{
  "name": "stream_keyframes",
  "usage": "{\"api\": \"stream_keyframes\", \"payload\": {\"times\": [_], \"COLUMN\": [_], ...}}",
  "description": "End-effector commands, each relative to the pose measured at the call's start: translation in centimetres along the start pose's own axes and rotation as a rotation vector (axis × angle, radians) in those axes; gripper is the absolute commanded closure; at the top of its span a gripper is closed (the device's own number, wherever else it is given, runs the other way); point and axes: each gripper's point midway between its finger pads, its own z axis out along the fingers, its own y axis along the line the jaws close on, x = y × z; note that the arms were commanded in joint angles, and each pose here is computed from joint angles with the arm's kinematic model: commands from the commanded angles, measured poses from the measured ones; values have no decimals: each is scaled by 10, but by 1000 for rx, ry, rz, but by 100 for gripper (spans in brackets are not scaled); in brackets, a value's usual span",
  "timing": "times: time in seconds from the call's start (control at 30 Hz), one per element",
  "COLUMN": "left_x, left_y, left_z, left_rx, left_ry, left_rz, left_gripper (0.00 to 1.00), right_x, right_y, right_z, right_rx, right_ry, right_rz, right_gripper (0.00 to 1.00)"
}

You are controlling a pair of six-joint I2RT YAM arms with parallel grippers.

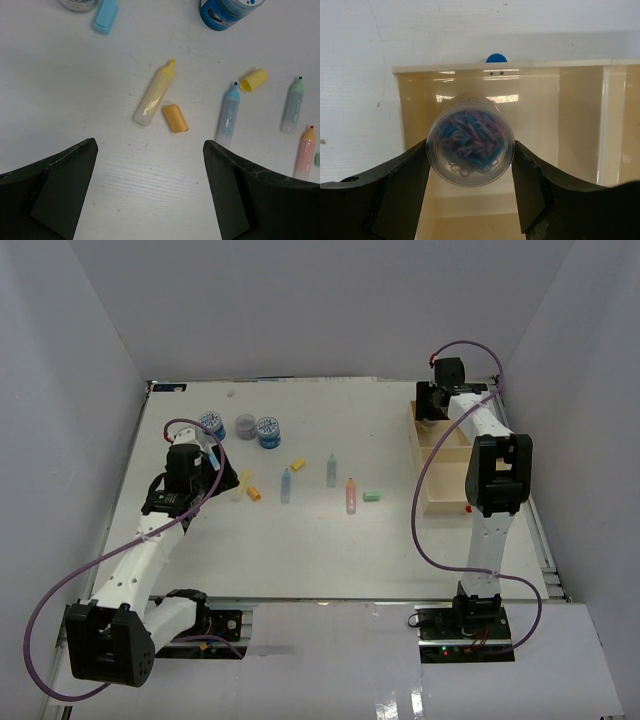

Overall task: Sort the stationery into containers
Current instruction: Place the stationery in the storage box, then pick up the stationery from the center of the board.

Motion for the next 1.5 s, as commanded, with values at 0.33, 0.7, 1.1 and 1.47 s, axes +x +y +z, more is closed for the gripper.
{"api": "stream_keyframes", "payload": {"times": [0.33, 0.7, 1.1, 1.47], "left_x": [-3, -4, -19, -77], "left_y": [-3, -3, 31, 67], "left_z": [0, 0, 36, 115], "left_rx": [23, 20, -145, -296], "left_ry": [-10, -12, 72, 49], "left_rz": [1, 0, -110, -175], "left_gripper": [2, 2, 2, 2], "right_x": [-19, -36, -69, 30], "right_y": [1, -7, -7, 64], "right_z": [15, -14, -222, -322], "right_rx": [-30, -2, -100, -589], "right_ry": [-90, -132, -413, -589], "right_rz": [24, 10, 90, 202], "right_gripper": [31, 9, 10, 10]}}
